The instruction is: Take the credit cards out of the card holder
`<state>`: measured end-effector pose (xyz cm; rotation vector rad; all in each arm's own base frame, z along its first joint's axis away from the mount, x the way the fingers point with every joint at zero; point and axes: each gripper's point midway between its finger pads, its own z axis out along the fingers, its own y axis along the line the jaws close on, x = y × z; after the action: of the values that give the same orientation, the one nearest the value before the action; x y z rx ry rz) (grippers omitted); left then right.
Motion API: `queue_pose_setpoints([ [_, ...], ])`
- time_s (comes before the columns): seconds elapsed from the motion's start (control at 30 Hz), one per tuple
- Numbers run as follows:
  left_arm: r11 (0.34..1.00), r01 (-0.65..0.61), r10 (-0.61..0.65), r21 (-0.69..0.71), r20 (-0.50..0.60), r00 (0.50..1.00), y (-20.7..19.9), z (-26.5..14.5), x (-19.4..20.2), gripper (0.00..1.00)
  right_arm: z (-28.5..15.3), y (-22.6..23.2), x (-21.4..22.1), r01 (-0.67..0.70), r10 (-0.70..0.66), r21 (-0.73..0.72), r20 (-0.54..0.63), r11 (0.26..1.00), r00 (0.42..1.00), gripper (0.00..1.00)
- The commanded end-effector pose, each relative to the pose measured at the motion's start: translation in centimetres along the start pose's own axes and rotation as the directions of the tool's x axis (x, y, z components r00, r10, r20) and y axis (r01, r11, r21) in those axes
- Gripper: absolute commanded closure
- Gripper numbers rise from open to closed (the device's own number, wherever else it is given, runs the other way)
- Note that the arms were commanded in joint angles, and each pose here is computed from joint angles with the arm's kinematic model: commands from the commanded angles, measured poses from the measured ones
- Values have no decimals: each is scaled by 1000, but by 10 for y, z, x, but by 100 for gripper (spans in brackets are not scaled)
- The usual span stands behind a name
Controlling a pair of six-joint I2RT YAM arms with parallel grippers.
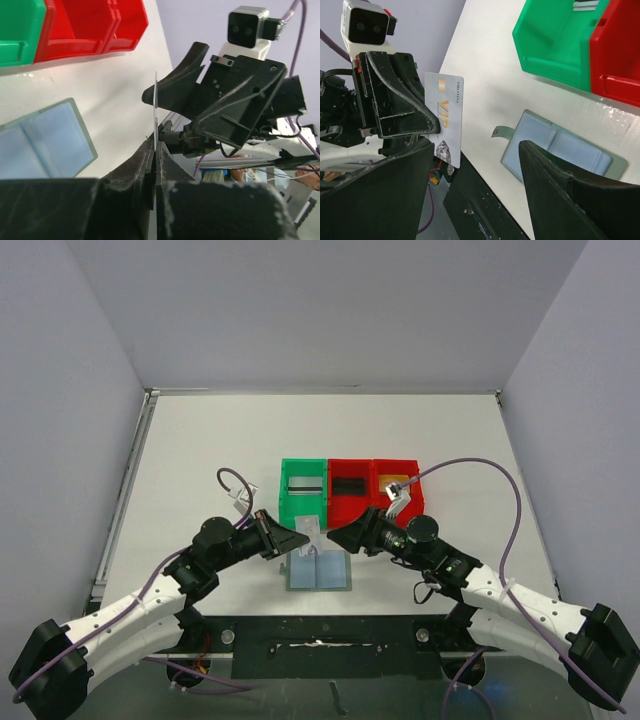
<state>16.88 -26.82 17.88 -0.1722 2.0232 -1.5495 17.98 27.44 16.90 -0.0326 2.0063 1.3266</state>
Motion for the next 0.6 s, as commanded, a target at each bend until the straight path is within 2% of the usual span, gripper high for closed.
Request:
queue_pose_setpoints([
  [0.0,986,-2,0,169,13,1000,-36,-6,-7,100,1,40,-18,16,-10,-165,35,986,999,34],
  [0.37,960,-14,12,280,10,1000,-59,-16,-5,100,4,63,-12,-25,11,-305,-46,952,999,44],
  [0.57,956,-17,21,291,-8,1000,-62,-16,-3,100,3,77,-10,-36,9,-374,-73,927,997,59],
])
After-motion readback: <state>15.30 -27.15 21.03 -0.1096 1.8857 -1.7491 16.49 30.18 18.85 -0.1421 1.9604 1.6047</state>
